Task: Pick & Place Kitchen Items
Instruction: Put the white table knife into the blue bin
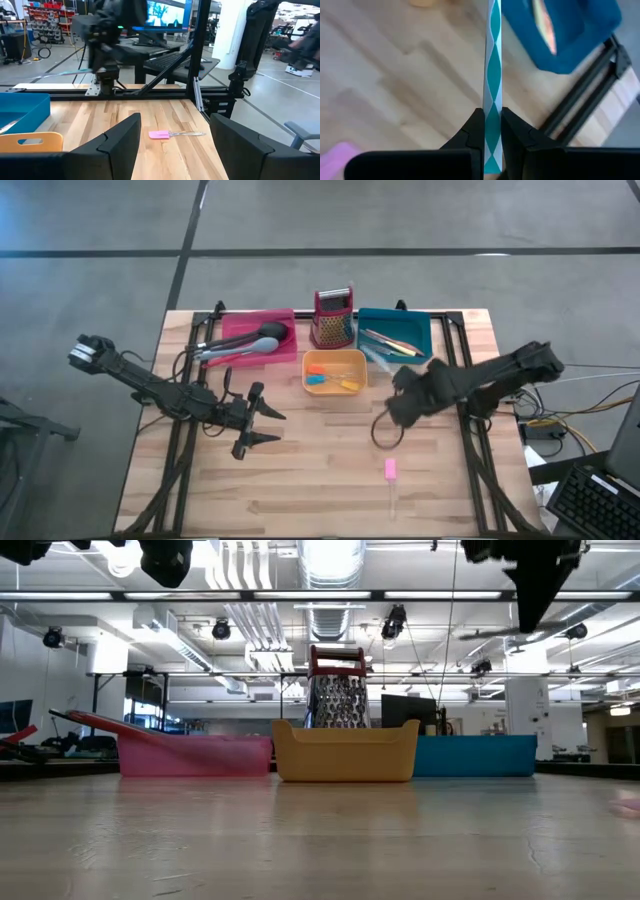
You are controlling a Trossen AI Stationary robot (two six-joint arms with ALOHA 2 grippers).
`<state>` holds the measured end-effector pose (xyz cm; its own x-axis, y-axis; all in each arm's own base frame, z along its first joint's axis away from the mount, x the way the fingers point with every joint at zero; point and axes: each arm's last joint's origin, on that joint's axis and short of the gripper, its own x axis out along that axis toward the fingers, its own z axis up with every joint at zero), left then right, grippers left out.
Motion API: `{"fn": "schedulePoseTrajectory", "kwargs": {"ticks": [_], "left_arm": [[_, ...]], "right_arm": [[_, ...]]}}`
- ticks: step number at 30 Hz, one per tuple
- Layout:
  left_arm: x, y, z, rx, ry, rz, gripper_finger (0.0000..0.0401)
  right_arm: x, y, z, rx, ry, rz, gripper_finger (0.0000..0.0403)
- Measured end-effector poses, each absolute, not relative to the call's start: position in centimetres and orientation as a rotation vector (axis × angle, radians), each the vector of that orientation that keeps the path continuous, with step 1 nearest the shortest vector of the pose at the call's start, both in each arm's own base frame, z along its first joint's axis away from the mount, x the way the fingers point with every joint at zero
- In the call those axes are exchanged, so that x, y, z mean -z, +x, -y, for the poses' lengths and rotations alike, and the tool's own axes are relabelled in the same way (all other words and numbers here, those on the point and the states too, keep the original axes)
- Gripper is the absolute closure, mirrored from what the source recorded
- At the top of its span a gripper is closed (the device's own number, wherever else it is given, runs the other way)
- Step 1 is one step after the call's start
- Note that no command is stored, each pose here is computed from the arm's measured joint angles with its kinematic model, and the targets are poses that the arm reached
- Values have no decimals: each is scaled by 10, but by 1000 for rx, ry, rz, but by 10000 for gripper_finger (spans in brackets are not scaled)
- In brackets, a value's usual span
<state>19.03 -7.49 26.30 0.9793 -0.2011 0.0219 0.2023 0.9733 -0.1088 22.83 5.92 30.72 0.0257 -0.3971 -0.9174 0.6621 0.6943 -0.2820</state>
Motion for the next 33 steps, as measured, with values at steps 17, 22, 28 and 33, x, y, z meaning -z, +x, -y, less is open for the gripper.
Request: {"fn": "schedulePoseTrajectory", "kwargs": {"ticks": [17,22,28,33], "left_arm": [[-263,190,75,203,-108,11,158],[-263,190,75,203,-108,11,158],[-263,190,75,203,-107,11,158],[-263,190,75,203,-106,12,158]], "right_arm": [[-288,214,50,822,223,-1398,377],[-278,220,78,839,227,-1401,377],[-259,220,108,869,255,-1503,377],[-235,222,121,825,251,-1599,377]]}}
